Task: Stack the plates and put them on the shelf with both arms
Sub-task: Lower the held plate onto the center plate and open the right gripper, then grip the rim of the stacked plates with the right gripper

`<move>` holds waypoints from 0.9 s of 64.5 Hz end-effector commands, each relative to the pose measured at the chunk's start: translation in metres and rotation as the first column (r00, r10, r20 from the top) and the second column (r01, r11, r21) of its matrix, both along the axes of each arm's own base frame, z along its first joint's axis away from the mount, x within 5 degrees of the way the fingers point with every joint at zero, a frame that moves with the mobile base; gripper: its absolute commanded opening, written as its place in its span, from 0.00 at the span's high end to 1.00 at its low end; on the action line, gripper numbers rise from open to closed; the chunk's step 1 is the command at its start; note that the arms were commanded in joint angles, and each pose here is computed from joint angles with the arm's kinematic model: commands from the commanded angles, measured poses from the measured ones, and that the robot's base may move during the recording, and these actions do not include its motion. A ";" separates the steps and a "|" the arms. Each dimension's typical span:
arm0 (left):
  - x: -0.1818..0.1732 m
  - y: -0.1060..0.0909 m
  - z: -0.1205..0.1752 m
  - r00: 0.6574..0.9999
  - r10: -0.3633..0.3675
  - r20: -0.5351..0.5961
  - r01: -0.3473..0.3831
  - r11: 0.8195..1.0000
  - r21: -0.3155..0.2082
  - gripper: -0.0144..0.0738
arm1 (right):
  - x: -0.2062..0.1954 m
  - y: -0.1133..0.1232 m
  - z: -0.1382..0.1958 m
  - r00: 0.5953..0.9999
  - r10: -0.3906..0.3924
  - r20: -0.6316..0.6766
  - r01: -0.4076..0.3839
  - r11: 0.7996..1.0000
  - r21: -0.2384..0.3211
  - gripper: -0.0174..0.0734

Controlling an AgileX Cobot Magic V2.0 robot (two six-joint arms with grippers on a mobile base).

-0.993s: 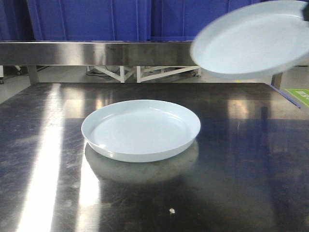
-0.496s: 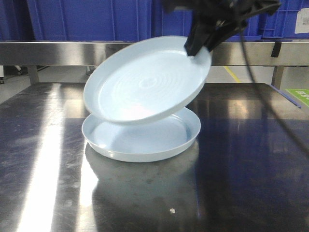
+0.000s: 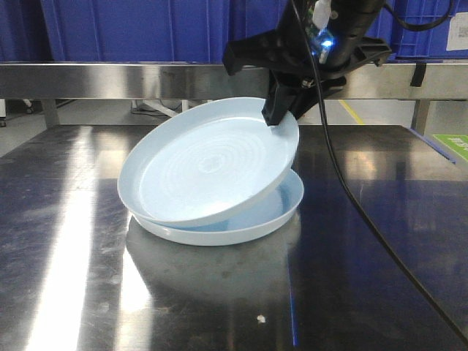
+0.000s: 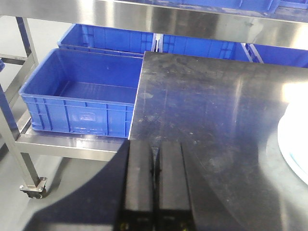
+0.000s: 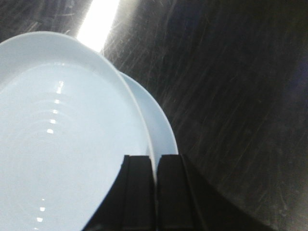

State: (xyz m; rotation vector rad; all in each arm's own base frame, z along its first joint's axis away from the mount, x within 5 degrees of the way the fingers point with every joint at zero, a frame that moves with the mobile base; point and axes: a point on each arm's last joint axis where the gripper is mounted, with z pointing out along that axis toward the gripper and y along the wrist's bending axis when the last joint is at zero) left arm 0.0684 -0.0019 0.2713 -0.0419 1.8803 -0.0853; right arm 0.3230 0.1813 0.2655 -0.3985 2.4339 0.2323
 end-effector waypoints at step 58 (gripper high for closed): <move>0.001 -0.001 0.017 0.994 -0.006 0.105 0.006 1.000 -0.007 0.73 | 0.014 0.006 -0.025 0.999 0.008 -0.054 -0.012 0.998 -0.066 0.28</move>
